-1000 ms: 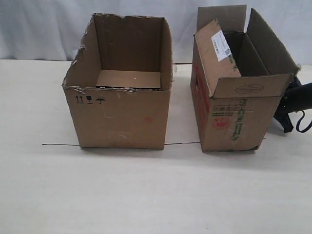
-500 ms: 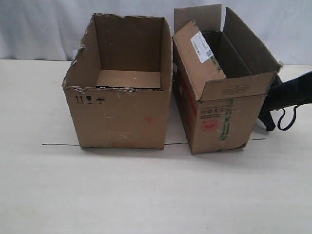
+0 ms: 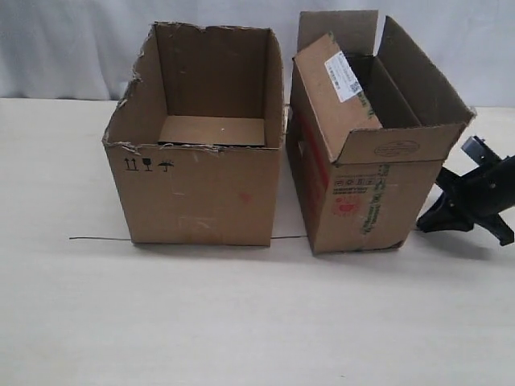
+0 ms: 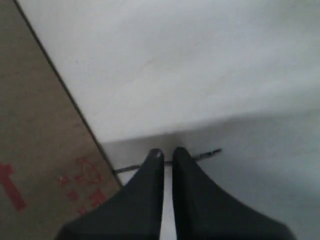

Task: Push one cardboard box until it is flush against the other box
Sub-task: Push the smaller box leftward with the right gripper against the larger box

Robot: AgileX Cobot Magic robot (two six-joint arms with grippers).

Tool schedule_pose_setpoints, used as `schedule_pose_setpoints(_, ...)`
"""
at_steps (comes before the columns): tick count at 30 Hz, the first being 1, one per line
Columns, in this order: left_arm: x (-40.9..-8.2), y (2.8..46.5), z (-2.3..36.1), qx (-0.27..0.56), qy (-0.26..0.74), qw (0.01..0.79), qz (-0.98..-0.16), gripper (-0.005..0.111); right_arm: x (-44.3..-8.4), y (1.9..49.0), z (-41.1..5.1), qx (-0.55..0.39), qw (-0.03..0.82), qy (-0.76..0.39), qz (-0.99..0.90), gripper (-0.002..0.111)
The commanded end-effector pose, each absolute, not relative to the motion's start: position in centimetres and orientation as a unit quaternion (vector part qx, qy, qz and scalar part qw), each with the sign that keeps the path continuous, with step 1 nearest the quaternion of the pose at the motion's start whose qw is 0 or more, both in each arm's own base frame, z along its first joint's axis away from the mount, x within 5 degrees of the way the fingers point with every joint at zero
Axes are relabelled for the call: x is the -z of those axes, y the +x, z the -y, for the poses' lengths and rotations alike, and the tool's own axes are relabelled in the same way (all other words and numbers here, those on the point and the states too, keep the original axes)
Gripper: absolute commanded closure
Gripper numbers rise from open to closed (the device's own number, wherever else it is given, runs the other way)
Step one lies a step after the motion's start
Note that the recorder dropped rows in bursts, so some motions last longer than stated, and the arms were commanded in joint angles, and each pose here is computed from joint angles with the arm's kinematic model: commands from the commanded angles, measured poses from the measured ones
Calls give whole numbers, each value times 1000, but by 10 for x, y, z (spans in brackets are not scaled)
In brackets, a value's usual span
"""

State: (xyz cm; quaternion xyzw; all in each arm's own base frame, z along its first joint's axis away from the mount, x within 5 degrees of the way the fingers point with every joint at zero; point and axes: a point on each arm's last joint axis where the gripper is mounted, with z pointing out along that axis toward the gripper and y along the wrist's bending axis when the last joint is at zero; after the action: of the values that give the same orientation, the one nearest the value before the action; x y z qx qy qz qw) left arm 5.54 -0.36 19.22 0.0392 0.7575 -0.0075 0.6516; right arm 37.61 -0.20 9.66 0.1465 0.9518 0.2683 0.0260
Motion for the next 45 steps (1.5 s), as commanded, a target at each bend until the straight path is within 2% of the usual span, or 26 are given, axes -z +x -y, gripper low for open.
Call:
schedule_pose_setpoints(1, -192, 55, 4, 10, 40, 655, -755, 107, -95, 383, -15, -276, 56, 147, -948, 103)
schedule_pose_setpoints(6, -192, 55, 4, 10, 40, 655, -755, 107, -85, 398, -46, -291, 56, 127, -946, 103)
schedule_pose_setpoints(9, -192, 55, 4, 10, 40, 655, -755, 107, -86, 406, -49, -296, 59, 134, -944, 103)
schedule_pose_setpoints(22, -192, 55, 4, 10, 40, 655, -755, 107, -78, 418, -47, -294, 83, 175, -936, 103)
schedule_pose_setpoints(30, -192, 55, 4, 9, 40, 654, -755, 107, -59, 424, -58, -322, 52, 184, -927, 103)
schedule_pose_setpoints(41, -192, 55, 4, 9, 40, 654, -755, 107, -59, 424, -64, -326, 48, 183, -926, 103)
schedule_pose_setpoints(45, -192, 55, 4, 9, 40, 654, -755, 107, -59, 419, -51, -312, 31, 160, -936, 103)
